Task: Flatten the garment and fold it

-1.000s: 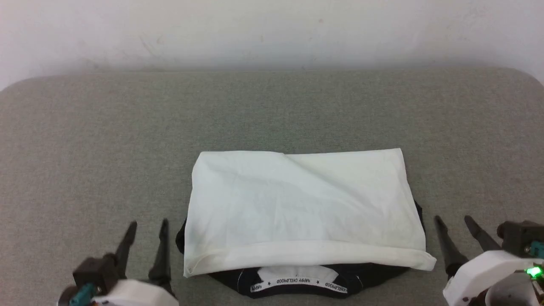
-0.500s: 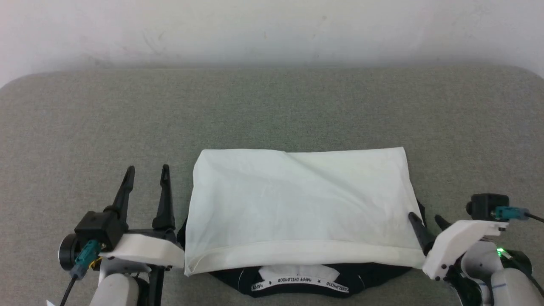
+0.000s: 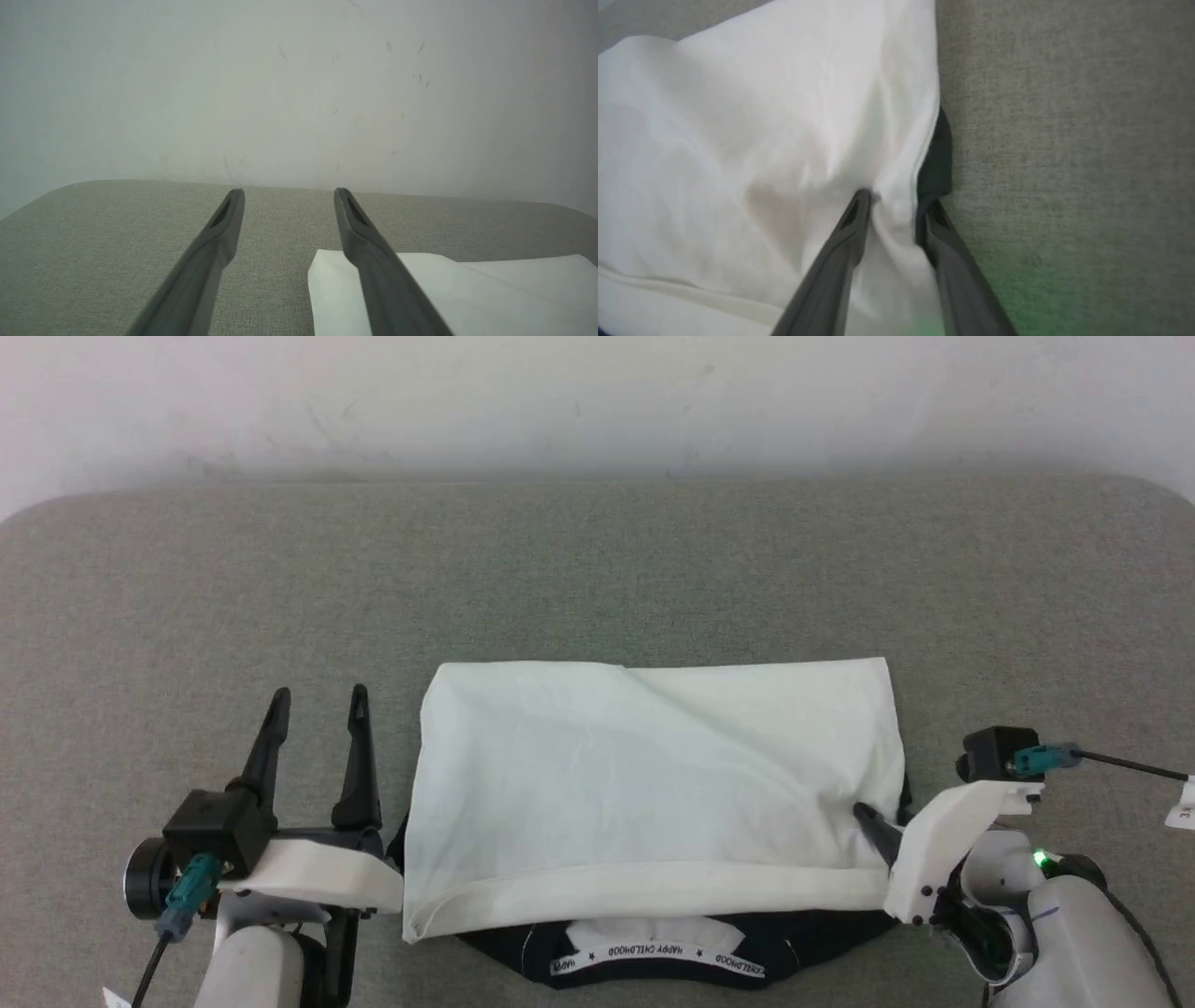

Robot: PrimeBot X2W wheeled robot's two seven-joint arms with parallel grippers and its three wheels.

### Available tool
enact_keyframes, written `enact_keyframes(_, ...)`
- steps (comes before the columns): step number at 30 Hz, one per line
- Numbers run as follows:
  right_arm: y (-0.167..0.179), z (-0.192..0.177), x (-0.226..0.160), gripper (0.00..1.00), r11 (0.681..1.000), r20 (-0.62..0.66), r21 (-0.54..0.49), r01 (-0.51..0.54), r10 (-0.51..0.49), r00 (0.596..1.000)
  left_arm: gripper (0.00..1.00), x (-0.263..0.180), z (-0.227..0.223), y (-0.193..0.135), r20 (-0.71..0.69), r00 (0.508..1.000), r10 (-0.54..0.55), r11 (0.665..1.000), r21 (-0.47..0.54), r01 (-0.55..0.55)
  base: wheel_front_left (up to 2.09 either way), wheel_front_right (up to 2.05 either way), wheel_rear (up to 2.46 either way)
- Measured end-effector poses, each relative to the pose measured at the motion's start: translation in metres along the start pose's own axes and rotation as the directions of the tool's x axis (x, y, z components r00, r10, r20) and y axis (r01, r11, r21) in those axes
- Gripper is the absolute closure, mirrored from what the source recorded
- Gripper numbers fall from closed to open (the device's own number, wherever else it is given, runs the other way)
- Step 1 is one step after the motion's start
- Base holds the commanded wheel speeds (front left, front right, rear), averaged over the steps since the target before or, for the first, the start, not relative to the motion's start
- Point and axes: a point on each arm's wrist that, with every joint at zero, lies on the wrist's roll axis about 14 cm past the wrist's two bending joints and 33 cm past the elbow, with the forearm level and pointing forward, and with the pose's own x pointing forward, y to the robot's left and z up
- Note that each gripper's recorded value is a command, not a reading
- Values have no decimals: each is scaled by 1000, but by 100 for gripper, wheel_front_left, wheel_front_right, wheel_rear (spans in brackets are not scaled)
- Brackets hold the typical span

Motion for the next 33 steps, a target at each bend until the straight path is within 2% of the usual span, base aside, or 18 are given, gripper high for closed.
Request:
enact_keyframes(4, 7, 1, 0, 100, 1000, 21, -3, -14, 15, 1000, 0, -1, -1, 0, -3, 1000, -1, 1000, -1, 1, 0, 0, 0)
enact_keyframes(9, -5, 10, -5, 100, 999, 99, 25, 20, -23, 995, 0, -1, 0, -1, -1, 1000, -8, 1000, 6, 8, 0, 0, 0)
enact_keyframes(15, -44, 26, -24, 100, 989, 188, 39, 140, -145, 971, 0, -2, -1, -2, -3, 1000, -13, 1000, 3, 13, 0, 0, 0)
enact_keyframes(19, -76, 26, -44, 100, 966, 208, 10, 257, -253, 945, 0, -1, -2, -4, -2, 1000, -17, 1000, 0, 17, 0, 0, 0)
enact_keyframes(22, -83, 30, -54, 100, 955, 227, -15, 295, -284, 931, 0, -1, -2, -6, -1, 1000, -21, 1000, -2, 21, 0, 0, 0)
enact_keyframes(27, -65, 51, -65, 100, 957, 293, -82, 278, -243, 925, 0, 0, -1, -7, 2, 1000, -24, 1000, -4, 24, 0, 0, 0)
enact_keyframes(30, -30, 70, -70, 100, 970, 345, -134, 203, -146, 927, 0, 0, 0, -8, 4, 1000, -30, 1000, 0, 30, 0, 0, 0)
enact_keyframes(33, 13, 84, -75, 100, 965, 380, -228, 127, -32, 924, 0, 0, 0, -7, 5, 1000, -27, 1000, -1, 27, 0, 0, 0)
